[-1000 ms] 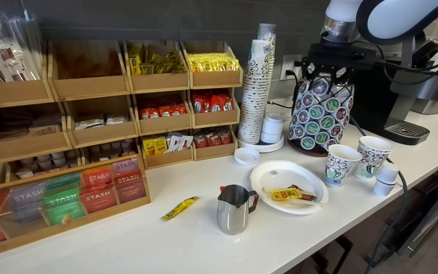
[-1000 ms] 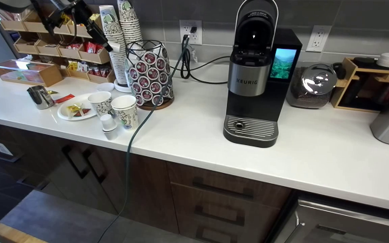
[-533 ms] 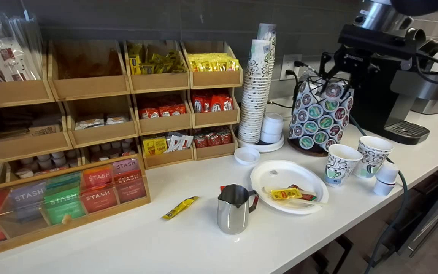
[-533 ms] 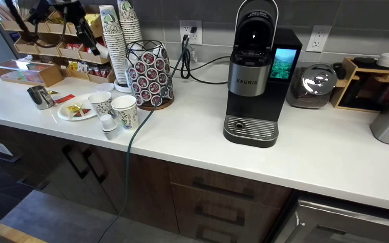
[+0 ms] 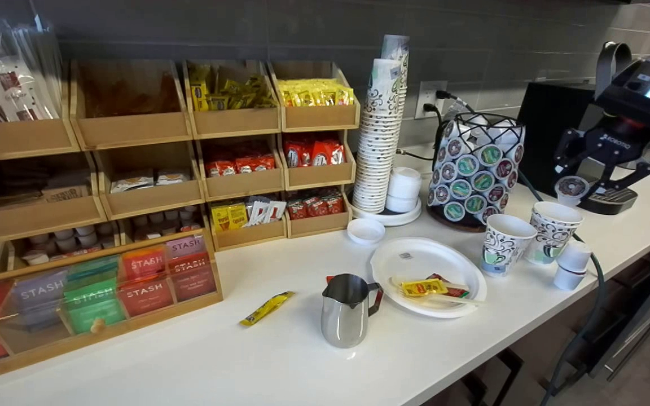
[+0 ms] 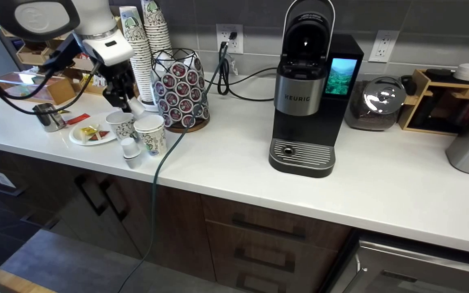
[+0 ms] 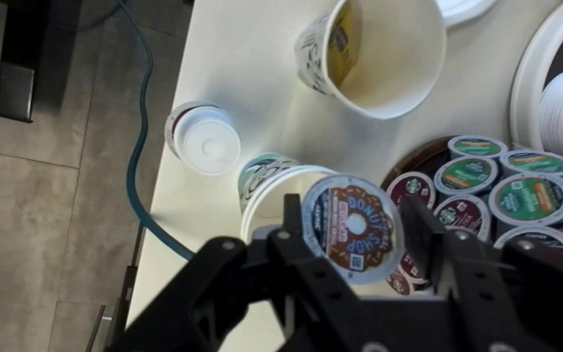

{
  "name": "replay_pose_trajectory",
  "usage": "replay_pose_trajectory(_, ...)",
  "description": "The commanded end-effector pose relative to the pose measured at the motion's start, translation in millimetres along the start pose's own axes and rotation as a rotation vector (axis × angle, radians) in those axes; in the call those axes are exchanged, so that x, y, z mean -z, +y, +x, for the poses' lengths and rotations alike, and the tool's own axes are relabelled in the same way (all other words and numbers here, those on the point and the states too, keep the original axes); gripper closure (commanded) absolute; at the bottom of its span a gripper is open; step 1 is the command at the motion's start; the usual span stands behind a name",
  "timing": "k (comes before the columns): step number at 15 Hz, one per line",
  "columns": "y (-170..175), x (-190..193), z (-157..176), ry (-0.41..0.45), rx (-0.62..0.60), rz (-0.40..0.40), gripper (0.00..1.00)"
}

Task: Put one cream on the table

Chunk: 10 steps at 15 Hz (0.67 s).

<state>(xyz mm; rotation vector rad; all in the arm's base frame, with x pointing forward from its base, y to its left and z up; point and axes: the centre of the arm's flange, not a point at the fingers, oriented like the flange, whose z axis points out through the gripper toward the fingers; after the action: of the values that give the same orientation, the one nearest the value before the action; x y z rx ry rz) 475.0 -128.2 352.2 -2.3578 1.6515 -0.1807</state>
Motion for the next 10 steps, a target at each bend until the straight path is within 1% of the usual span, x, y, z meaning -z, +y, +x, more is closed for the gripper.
replay_pose_trajectory(1,0,1,1,0.002,-0.001,0.001,0.48)
replay_pose_trajectory(3,-7,2,-3,0.003,0.012,0.006,0.48)
replay_pose_trajectory(4,-12,3,1,0.009,-0.027,0.005,0.73)
replay_pose_trajectory(5,-10,1,20,0.001,-0.118,-0.003,0.73)
replay_pose_trajectory(6,2,0,39,0.016,-0.177,-0.014,0.73)
replay_pose_trajectory(8,36,6,80,0.019,-0.284,-0.01,0.73)
replay_pose_trajectory(10,79,4,120,0.003,-0.392,0.013,0.73)
